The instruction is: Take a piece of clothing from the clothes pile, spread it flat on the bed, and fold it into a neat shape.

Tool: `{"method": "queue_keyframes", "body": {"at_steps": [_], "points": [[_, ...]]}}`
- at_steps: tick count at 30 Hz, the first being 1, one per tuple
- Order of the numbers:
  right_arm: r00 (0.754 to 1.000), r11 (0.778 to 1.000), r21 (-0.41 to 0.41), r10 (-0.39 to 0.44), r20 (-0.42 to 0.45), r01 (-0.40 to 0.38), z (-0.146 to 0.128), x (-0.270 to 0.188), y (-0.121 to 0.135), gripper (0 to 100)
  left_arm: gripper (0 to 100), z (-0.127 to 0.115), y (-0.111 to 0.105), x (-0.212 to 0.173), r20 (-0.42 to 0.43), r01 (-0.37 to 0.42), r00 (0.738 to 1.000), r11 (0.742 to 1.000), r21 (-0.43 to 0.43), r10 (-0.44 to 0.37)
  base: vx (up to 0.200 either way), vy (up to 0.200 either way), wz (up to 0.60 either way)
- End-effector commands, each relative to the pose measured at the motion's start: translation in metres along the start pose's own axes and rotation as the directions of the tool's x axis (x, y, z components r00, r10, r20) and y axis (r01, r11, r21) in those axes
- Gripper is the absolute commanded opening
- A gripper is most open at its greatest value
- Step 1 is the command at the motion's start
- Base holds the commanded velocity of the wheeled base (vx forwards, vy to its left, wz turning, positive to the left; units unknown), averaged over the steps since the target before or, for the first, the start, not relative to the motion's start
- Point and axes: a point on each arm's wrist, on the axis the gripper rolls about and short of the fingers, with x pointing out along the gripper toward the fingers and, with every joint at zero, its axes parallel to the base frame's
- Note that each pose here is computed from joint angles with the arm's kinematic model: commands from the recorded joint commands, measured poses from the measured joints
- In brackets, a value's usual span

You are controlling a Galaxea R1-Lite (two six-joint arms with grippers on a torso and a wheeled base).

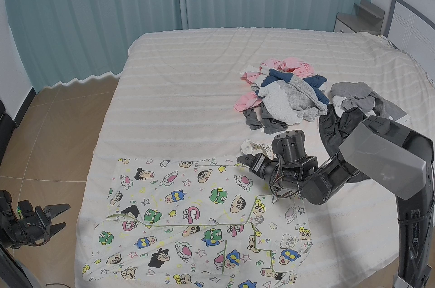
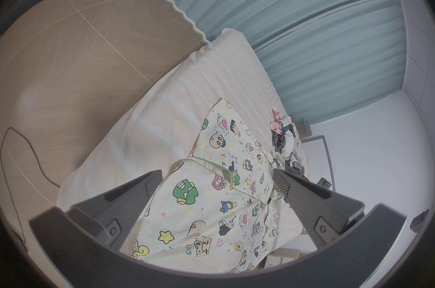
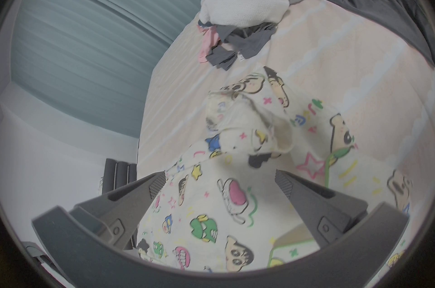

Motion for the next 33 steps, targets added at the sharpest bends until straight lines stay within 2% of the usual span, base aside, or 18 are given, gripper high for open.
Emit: {"method": "queue_keyframes", "body": {"at_steps": [1,7,9,10,15,19,21,23,24,28,30,33], "points": [[0.999,0.999,0.009,-0.039,0.018,0.039,0.001,0.018,-0.012,100,100,0.0,0.0,0.0,0.0,-0.001,1.0,1.0,-0.002,0.001,0.0,0.0,0.0],[0.994,1.0,0.013,-0.028,0.106,0.027,0.012,0.04,-0.007,100,100,0.0,0.0,0.0,-0.001,-0.001,1.0,1.0,-0.003,0.001,0.0,0.0,0.0],[0.994,1.0,0.013,-0.028,0.106,0.027,0.012,0.04,-0.007,100,100,0.0,0.0,0.0,0.0,-0.001,1.0,1.0,-0.002,0.001,0.0,0.0,0.0],[0.987,1.0,0.016,0.02,0.157,-0.023,0.026,0.046,0.006,100,100,0.0,0.0,0.0,-0.001,-0.001,1.0,1.0,-0.003,0.001,0.0,0.0,0.0],[0.975,0.997,0.014,0.07,0.212,-0.074,0.04,0.056,0.018,100,100,0.0,0.001,0.0,-0.003,-0.001,1.0,1.0,-0.006,0.001,0.0,0.0,0.0],[0.944,0.992,0.009,0.115,0.31,-0.124,0.074,0.067,0.019,100,100,-0.002,0.001,0.0,-0.004,-0.002,1.0,1.0,-0.008,0.002,0.0,0.0,0.0],[0.942,0.992,0.008,0.115,0.314,-0.124,0.076,0.067,0.019,100,100,-0.002,0.0,0.0,-0.005,0.0,1.0,1.0,-0.008,0.0,0.0,0.0,0.0],[0.912,0.991,-0.001,0.126,0.391,-0.136,0.103,0.069,0.013,100,100,-0.002,0.001,0.0,-0.004,-0.002,1.0,1.0,-0.008,0.002,0.0,0.0,0.0],[0.906,0.991,0.001,0.125,0.404,-0.137,0.108,0.069,0.012,100,100,-0.002,0.001,0.0,-0.003,-0.002,1.0,1.0,-0.009,0.002,0.0,0.0,0.0],[0.901,0.992,0.009,0.113,0.419,-0.128,0.113,0.066,0.01,100,100,-0.002,0.001,0.0,-0.004,-0.001,1.0,1.0,-0.01,0.001,0.0,0.0,0.0],[0.903,0.995,0.02,0.077,0.424,-0.095,0.114,0.061,0.007,100,100,-0.002,0.001,0.0,-0.002,-0.003,1.0,1.0,-0.01,0.003,0.0,0.0,0.0],[0.931,0.999,0.023,0.03,0.363,-0.042,0.102,0.042,0.001,100,100,-0.001,0.001,0.0,-0.001,-0.001,1.0,1.0,-0.008,0.001,0.0,0.0,0.0]]}}
